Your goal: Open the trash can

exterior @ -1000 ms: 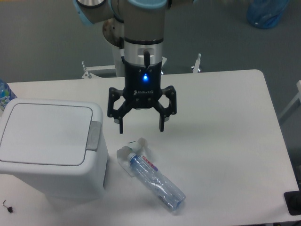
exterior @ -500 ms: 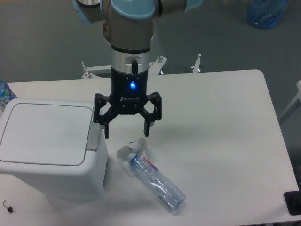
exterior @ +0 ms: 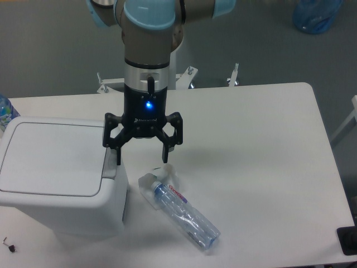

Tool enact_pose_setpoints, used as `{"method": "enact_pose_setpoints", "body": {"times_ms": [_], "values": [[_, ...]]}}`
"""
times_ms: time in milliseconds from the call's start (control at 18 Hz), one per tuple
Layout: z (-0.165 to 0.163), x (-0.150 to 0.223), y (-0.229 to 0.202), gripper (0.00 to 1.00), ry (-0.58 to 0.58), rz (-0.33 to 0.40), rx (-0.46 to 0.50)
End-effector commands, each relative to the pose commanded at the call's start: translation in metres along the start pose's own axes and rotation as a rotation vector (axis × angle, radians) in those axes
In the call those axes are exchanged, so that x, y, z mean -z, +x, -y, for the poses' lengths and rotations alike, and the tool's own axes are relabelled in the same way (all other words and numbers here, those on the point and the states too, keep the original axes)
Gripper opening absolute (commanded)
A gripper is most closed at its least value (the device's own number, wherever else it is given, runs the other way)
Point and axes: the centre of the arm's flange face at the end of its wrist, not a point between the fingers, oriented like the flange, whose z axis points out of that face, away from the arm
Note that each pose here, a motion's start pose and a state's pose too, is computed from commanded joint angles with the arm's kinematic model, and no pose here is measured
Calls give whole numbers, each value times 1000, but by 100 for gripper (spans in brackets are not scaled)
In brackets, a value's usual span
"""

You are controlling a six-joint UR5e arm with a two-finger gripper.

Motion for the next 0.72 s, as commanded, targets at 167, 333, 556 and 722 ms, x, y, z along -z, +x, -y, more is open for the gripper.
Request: {"method": "enact_pose_setpoints", "body": {"times_ms": [167, 333, 556, 722], "values": [[0, 0, 0, 100, 0, 0, 0], [-2, -2, 0, 100, -4, 0, 0], [-2, -2, 0, 100, -6, 0, 0], [-2, -2, 0, 100, -6, 0, 0]]}}
